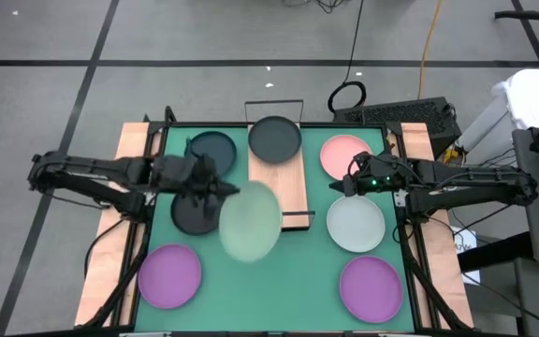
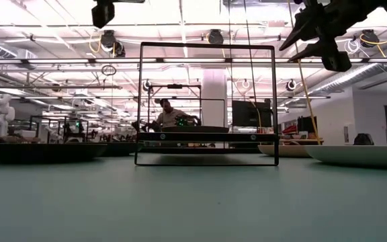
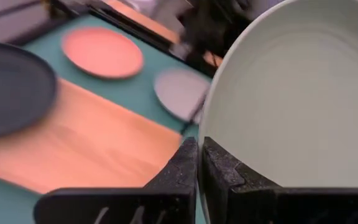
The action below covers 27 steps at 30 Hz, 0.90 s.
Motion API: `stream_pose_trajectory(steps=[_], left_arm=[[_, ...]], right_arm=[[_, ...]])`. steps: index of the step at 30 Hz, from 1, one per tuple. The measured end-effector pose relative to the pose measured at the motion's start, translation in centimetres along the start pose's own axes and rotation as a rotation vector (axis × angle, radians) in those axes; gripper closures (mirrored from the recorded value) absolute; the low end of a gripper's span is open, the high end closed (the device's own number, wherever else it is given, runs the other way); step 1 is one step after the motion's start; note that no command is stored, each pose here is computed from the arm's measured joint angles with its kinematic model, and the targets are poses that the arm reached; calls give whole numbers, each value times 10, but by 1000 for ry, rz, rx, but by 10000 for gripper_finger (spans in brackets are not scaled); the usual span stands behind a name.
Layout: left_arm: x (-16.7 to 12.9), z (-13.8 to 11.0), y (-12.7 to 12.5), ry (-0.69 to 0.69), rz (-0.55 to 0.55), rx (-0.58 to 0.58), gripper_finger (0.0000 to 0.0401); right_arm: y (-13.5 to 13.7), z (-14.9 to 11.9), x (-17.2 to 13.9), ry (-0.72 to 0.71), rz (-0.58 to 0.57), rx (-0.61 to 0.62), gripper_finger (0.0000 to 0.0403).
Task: Place and stack plates onto a shelf
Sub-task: Put the green plate on the shelf
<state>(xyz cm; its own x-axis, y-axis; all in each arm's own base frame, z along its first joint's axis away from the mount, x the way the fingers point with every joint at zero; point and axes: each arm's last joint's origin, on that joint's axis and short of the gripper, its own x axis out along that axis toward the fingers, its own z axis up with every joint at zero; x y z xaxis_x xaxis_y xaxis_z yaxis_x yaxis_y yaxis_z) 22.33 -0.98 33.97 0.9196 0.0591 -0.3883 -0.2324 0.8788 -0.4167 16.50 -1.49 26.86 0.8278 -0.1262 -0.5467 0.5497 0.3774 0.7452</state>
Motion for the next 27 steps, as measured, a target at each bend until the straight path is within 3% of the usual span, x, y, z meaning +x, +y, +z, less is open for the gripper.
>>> stream_pose_trajectory(steps=[6,13,27], left_arm=[[-2,20,25,-113,155,-68,393],[11,31,59,-154,321,-144,393],[71,12,96,-42,517,-318,393]], right_arm=[[0,1,0,-17,-7,9,284],[0,1,0,-24,-9,30,284],[0,1,0,-26,-1,72,284]])
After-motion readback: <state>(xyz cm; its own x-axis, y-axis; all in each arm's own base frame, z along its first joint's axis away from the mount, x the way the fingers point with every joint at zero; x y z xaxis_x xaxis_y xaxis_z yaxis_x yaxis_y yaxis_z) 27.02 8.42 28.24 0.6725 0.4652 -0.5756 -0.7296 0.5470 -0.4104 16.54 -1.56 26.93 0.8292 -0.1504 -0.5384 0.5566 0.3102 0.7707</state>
